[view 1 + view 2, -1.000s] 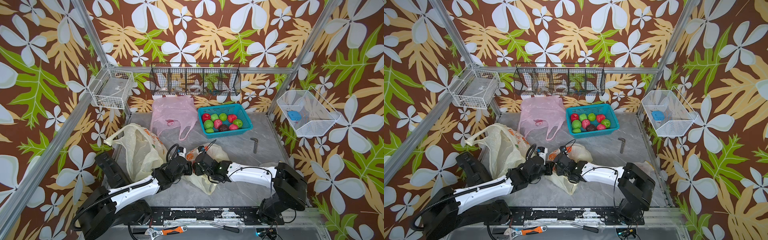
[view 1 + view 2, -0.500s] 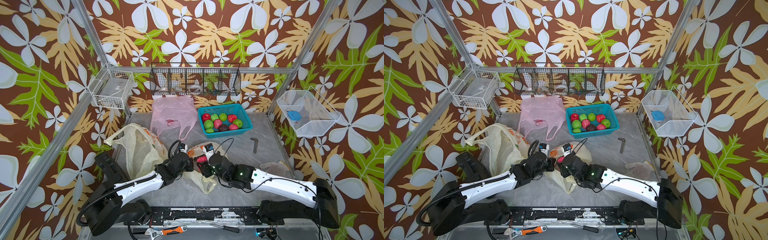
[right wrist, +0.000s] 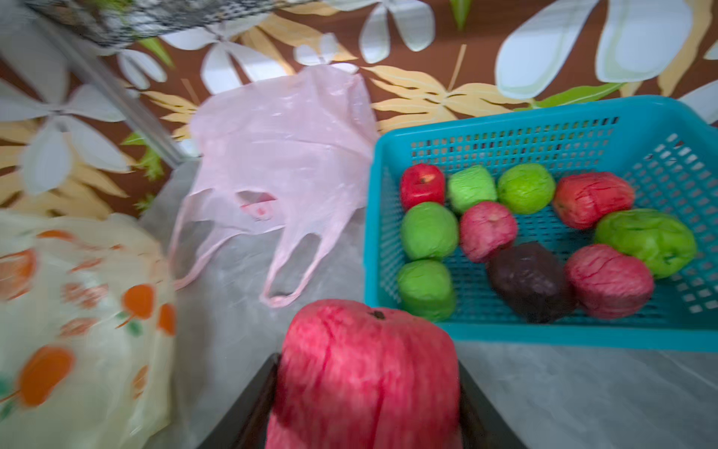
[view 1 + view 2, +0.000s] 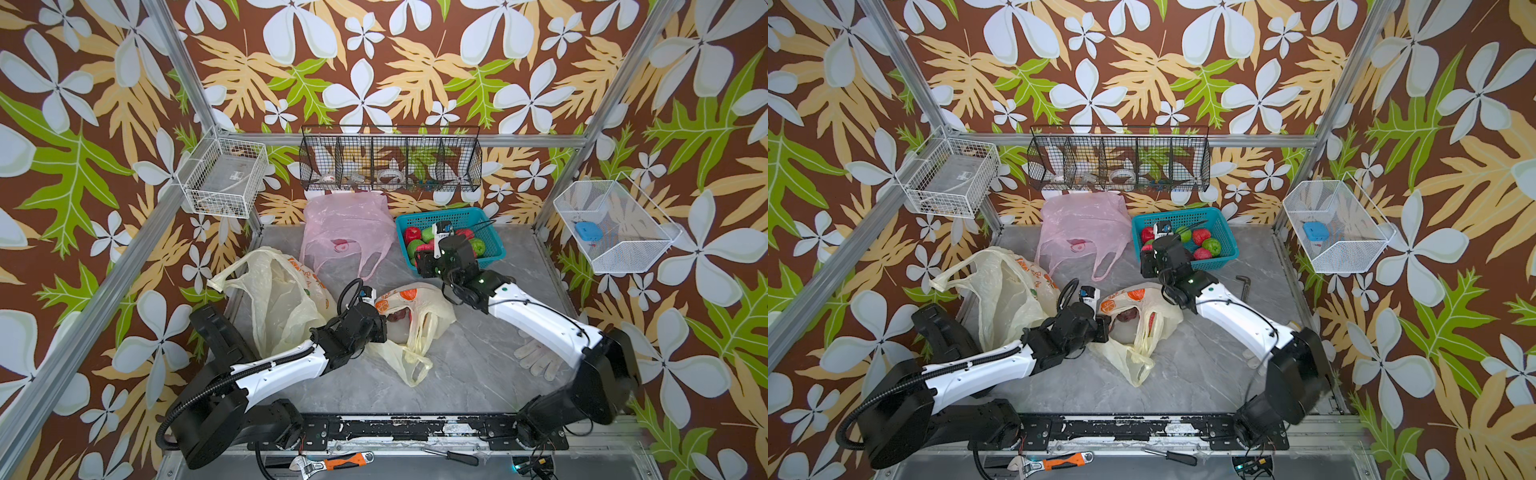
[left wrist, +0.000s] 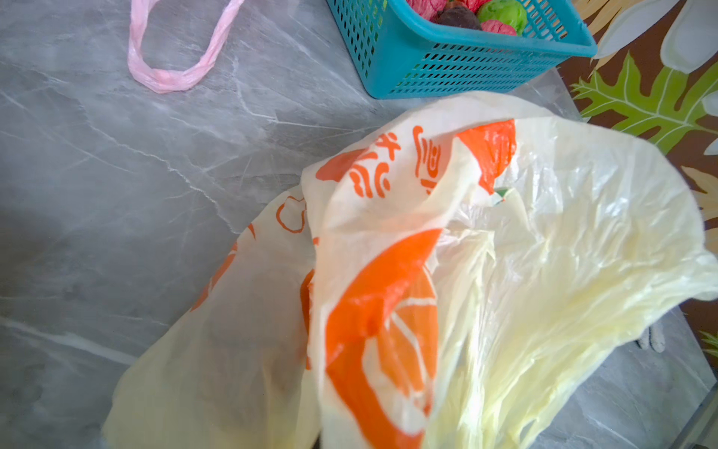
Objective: Untie the knot of a plastic bag & take out the apple
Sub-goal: Place the apple in the basket.
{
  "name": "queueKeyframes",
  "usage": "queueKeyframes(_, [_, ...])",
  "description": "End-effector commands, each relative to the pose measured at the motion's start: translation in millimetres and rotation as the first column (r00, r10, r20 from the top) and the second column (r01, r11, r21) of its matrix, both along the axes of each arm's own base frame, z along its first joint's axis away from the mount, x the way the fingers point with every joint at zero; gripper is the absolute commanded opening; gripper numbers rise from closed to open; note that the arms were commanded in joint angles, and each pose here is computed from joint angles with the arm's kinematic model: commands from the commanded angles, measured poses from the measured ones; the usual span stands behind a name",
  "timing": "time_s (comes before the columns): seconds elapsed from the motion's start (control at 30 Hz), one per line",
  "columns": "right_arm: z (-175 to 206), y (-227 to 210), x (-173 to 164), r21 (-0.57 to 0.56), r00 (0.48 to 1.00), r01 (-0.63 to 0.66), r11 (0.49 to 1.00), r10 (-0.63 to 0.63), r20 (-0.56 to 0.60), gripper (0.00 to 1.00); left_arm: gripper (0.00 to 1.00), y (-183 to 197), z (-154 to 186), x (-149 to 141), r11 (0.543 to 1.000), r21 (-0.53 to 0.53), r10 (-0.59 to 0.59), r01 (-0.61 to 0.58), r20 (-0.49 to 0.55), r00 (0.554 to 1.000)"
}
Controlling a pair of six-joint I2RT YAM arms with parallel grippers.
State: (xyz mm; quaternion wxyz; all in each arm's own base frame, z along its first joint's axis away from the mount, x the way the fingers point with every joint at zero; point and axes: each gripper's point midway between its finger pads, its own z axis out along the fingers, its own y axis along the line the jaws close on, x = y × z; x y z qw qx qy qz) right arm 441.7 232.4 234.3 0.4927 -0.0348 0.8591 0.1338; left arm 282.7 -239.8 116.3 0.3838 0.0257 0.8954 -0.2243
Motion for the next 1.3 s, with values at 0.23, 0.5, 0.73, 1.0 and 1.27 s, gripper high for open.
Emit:
queueKeyframes(0.23, [-62,-16,76,-0.229,0.999,0.04,0.972,-0.047,-0.022,0.49,0.0,-25,-4,13,0.998,0.007,-0.06,0.06,-0.027,0.998])
queueKeyframes(0.5, [-85,-68,112,-0.286,0.989,0.139,0.948,-0.15,-0.017,0.55,0.0,-22,-12,8,0.998,0.012,-0.06,0.061,-0.057,0.997])
queueKeyframes(0.73, [-80,-110,146,-0.308,0.963,0.27,0.912,-0.261,0.07,0.71,0.0,-21,-11,9,0.998,0.029,-0.058,0.06,-0.049,0.997])
queueKeyframes(1.0, [-84,-124,161,-0.381,0.937,0.35,0.856,-0.326,0.13,0.86,0.0,-24,-9,23,0.987,0.136,-0.079,0.085,-0.045,0.996])
queueKeyframes(1.27, [-59,-116,147,-0.319,0.948,0.317,0.893,-0.284,0.147,0.83,0.0,-27,5,36,0.981,0.17,-0.094,0.093,0.0,0.996])
